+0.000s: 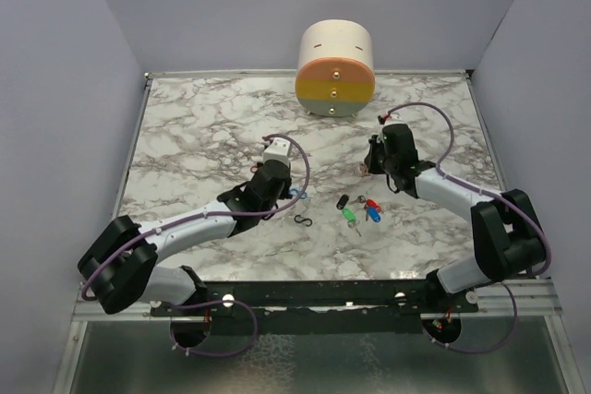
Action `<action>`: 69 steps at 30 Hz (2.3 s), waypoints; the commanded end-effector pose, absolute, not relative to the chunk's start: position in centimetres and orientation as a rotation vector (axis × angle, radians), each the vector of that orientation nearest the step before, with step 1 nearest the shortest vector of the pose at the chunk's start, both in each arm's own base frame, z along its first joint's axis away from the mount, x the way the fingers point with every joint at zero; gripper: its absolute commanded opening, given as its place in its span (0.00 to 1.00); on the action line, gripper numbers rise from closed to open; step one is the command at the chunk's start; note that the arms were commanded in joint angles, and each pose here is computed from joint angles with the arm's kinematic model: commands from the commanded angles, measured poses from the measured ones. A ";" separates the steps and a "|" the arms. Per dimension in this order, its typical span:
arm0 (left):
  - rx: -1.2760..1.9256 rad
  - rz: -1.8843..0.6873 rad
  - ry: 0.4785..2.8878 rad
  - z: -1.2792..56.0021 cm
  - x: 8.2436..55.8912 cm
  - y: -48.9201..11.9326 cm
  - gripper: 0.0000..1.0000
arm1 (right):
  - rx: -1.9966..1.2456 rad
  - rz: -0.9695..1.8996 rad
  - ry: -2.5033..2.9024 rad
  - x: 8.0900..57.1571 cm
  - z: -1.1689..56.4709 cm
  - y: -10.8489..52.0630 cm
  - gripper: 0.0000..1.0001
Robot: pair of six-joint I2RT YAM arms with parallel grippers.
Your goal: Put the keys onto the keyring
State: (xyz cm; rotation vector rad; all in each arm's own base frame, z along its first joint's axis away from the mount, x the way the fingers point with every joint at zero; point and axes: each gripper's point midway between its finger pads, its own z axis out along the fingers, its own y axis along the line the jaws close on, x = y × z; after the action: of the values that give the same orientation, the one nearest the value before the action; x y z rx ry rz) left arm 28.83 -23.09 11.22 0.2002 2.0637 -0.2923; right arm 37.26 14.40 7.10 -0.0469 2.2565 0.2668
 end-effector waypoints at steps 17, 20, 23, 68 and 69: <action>0.278 -0.405 2.006 15.4 32.6 -29.6 0.00 | -0.711 0.762 1.701 30.7 16.2 24.9 0.01; 0.286 -0.436 2.007 15.5 32.5 -30.1 0.00 | -0.754 0.779 1.626 29.7 17.2 25.5 0.01; 0.292 -0.452 2.015 15.2 32.3 -30.4 0.00 | -0.780 0.792 1.569 29.0 18.0 26.0 0.01; 0.398 -0.597 1.982 16.6 29.1 -32.0 0.00 | -0.809 0.680 1.560 30.0 17.4 27.8 0.01; 0.399 -0.596 1.982 16.6 29.1 -32.0 0.00 | -0.810 0.680 1.560 29.9 17.3 27.8 0.01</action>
State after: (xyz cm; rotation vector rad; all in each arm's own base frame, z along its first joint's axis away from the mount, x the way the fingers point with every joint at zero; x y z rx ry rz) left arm 29.44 -31.43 15.73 0.3803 2.0107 -0.5581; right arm 29.29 27.16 15.69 -0.8094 1.6195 0.6953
